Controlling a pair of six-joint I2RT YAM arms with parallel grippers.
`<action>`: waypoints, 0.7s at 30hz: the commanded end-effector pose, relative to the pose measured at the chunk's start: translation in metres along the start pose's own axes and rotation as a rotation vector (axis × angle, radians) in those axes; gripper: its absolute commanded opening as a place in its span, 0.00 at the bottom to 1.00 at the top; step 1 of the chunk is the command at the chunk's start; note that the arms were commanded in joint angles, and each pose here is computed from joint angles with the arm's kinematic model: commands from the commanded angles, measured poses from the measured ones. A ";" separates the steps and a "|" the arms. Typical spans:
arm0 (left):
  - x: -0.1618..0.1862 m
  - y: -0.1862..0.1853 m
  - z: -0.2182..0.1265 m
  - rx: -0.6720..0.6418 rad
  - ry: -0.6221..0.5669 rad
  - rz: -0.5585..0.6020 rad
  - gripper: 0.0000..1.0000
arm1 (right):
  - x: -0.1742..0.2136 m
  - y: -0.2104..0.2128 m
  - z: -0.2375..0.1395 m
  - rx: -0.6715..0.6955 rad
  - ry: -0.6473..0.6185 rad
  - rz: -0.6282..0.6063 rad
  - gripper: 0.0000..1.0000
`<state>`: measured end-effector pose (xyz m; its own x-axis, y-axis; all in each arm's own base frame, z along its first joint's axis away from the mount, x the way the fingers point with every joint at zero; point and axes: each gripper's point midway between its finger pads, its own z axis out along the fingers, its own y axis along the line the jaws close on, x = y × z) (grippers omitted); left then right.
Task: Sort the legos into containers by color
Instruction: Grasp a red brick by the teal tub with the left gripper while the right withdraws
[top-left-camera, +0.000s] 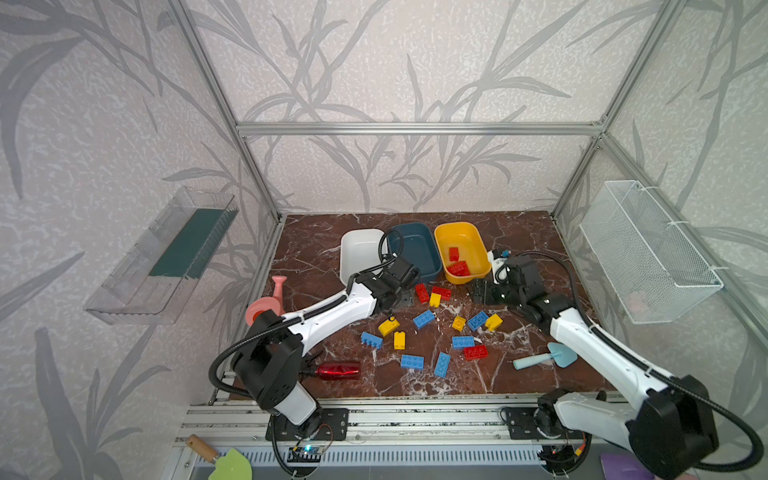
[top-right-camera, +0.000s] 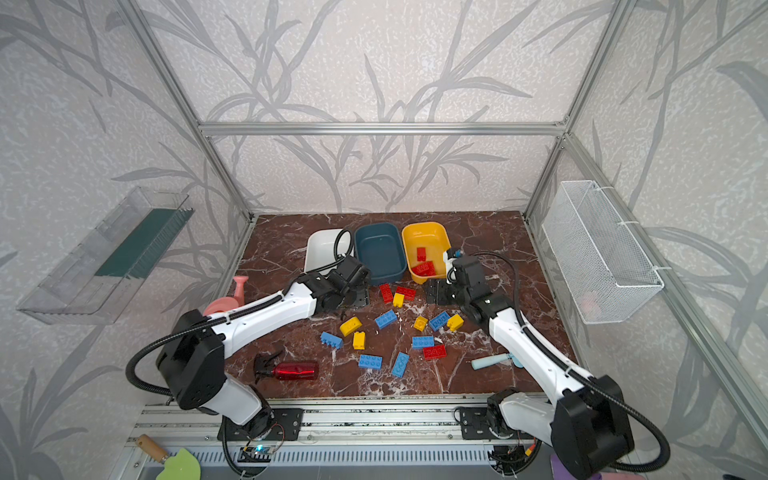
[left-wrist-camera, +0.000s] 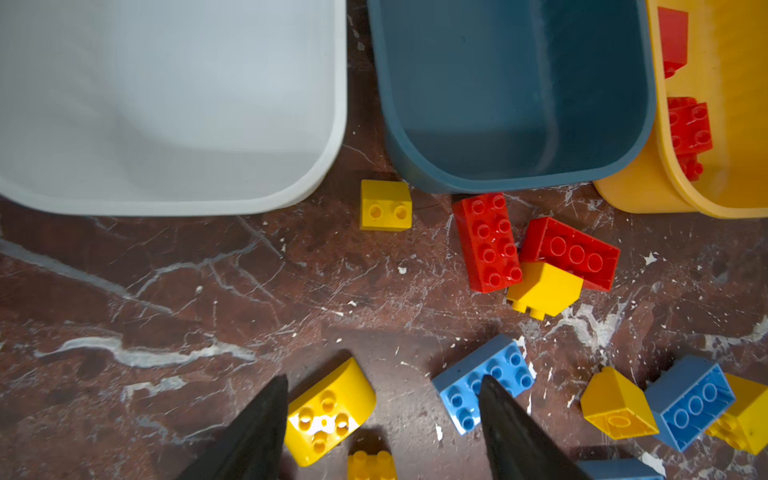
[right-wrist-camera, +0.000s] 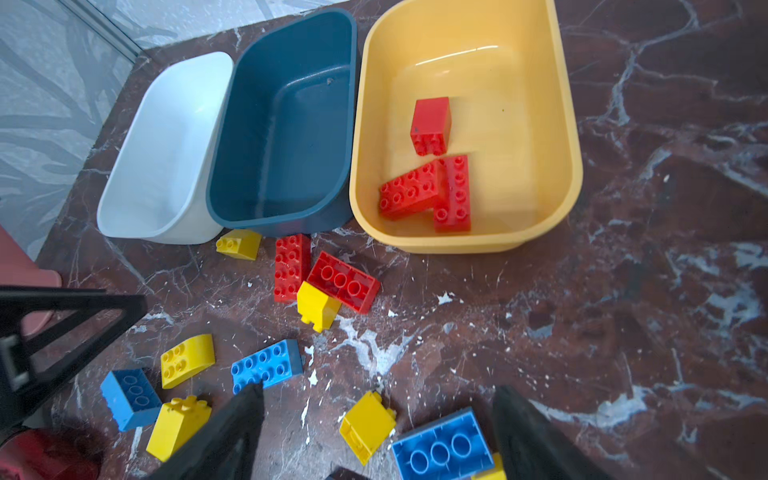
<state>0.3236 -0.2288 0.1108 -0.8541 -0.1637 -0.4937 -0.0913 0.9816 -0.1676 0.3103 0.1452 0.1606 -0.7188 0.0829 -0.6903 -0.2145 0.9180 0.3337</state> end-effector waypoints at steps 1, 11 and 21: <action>-0.003 -0.017 0.011 -0.019 -0.005 -0.006 0.72 | -0.002 0.005 -0.019 -0.035 -0.082 0.031 0.86; -0.005 -0.045 0.053 -0.084 0.027 0.032 0.66 | 0.037 -0.005 -0.032 -0.039 -0.066 0.010 0.85; -0.005 -0.050 0.081 -0.159 0.052 0.033 0.64 | 0.042 0.000 -0.029 -0.077 -0.062 0.028 0.84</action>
<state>0.3746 -0.2915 0.0572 -0.8803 -0.1226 -0.4583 -0.1084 0.9925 -0.0574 0.2609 0.1329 0.1430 -0.6974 0.1263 -0.7054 -0.2264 0.8951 0.3840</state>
